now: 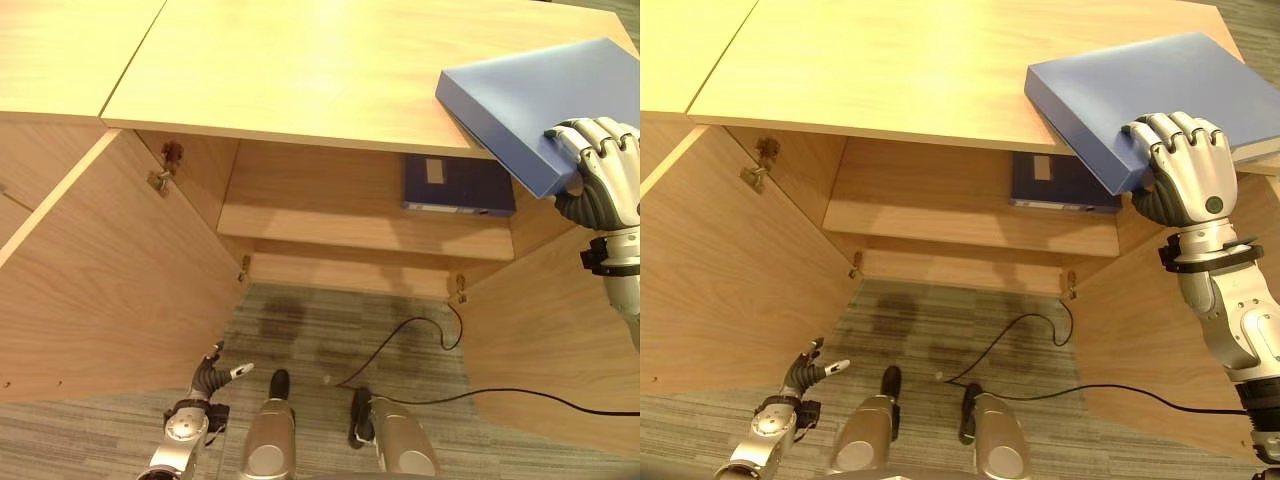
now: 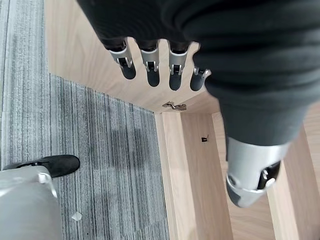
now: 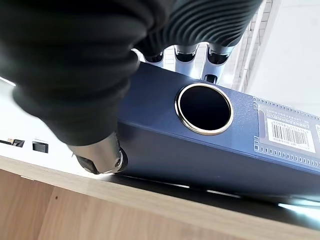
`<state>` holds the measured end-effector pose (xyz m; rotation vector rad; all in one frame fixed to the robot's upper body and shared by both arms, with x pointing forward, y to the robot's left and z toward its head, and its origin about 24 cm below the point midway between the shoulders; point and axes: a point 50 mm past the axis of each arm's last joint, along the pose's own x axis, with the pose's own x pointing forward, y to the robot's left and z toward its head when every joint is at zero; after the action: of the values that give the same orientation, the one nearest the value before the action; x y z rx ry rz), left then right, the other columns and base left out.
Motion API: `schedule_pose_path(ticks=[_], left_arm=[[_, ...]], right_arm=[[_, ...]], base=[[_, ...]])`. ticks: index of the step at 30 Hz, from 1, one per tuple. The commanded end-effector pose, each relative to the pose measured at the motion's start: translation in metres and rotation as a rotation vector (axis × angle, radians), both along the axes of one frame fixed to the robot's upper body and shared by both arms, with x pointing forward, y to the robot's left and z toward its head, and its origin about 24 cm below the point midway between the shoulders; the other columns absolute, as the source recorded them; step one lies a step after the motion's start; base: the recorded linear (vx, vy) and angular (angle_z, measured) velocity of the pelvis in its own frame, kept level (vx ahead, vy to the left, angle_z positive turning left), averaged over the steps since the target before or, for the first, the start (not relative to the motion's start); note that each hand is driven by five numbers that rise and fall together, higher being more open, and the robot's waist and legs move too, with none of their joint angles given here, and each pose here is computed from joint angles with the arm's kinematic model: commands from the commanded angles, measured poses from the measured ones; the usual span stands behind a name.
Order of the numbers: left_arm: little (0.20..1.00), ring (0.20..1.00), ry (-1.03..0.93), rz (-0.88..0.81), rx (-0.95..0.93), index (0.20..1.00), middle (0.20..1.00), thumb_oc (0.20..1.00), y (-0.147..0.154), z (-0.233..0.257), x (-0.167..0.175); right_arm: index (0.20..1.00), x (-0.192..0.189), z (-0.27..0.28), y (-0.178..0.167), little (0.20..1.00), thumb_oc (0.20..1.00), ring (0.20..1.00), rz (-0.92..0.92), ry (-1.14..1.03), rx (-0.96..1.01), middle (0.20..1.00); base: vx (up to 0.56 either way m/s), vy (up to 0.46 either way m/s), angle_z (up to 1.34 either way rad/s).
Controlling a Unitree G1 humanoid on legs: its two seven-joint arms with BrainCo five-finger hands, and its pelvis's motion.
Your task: Put the empty folder in the office cabinet
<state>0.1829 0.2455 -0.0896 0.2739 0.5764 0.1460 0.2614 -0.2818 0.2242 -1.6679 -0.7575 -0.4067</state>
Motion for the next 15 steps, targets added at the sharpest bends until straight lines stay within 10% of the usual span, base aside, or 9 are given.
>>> schedule_pose_path(ticks=[1,15], left_arm=[[1.0,1.0,-0.056,0.003,0.031,1.0,1.0,1.0,0.008,0.01,0.005],[1.0,1.0,0.091,0.04,0.022,1.0,1.0,1.0,0.007,-0.015,-0.02]], right_arm=[[0.2,0.003,0.011,0.001,0.2,0.2,0.2,0.017,-0.025,0.043,0.2],[0.2,-0.019,0.093,0.001,0.2,0.2,0.2,0.081,-0.308,0.084,0.2]], base=[[0.06,0.006,-0.03],[0.07,0.031,-0.03]])
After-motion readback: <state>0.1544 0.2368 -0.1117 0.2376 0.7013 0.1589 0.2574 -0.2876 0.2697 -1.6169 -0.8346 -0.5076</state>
